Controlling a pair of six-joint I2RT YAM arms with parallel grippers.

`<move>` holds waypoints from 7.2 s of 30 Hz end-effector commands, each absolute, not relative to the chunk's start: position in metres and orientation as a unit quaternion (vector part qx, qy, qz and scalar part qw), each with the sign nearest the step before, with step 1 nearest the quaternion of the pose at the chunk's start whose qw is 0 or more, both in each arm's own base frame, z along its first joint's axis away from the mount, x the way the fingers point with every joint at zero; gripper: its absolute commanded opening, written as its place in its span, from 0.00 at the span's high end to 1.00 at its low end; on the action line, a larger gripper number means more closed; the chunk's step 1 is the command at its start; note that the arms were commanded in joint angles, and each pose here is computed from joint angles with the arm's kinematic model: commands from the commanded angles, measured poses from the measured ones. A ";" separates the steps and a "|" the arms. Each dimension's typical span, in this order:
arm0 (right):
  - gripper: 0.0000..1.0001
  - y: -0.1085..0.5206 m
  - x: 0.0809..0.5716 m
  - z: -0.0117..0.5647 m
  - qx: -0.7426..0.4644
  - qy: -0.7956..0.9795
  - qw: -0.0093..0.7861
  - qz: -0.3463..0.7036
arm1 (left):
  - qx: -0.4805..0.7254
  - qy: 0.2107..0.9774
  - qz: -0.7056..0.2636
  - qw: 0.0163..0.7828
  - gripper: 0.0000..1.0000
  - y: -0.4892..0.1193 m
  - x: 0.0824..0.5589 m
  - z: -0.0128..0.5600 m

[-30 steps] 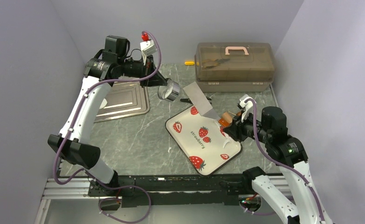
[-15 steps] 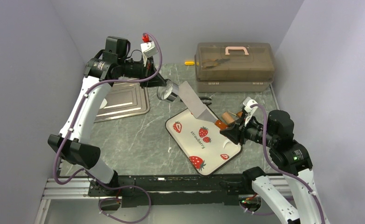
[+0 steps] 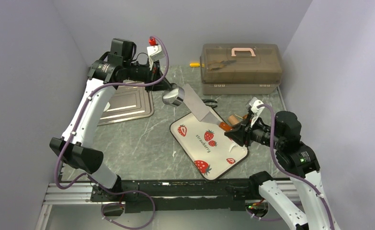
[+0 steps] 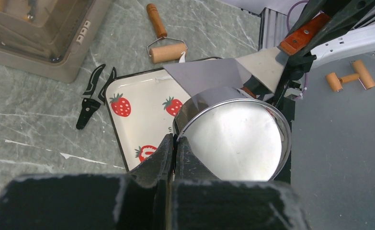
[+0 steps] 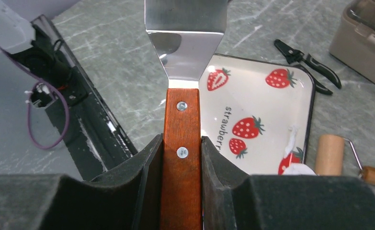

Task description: Roll out the dumpling wrappers from the dough

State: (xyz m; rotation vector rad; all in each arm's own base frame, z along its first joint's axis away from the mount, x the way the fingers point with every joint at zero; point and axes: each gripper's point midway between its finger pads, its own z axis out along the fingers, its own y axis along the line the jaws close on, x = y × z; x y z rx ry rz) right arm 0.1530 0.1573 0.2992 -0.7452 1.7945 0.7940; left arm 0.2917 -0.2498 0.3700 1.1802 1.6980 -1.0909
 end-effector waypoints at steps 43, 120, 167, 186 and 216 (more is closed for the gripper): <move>1.00 0.151 0.171 0.308 -0.216 0.816 0.432 0.319 | 0.501 0.688 0.106 0.515 1.00 -0.257 0.393 0.312; 1.00 0.136 0.172 0.265 -0.146 0.868 0.370 0.298 | 0.398 0.731 -0.485 0.268 1.00 -0.309 0.292 0.279; 1.00 0.173 0.147 0.287 -0.209 0.775 0.415 0.429 | 0.421 0.688 -0.484 0.339 1.00 -0.295 0.302 0.337; 1.00 0.155 0.177 0.247 -0.149 0.835 0.393 0.356 | 0.520 0.704 -0.187 0.446 1.00 -0.285 0.344 0.326; 1.00 0.127 0.174 0.220 -0.113 0.887 0.355 0.272 | 0.586 0.625 0.136 0.497 1.00 -0.284 0.369 0.289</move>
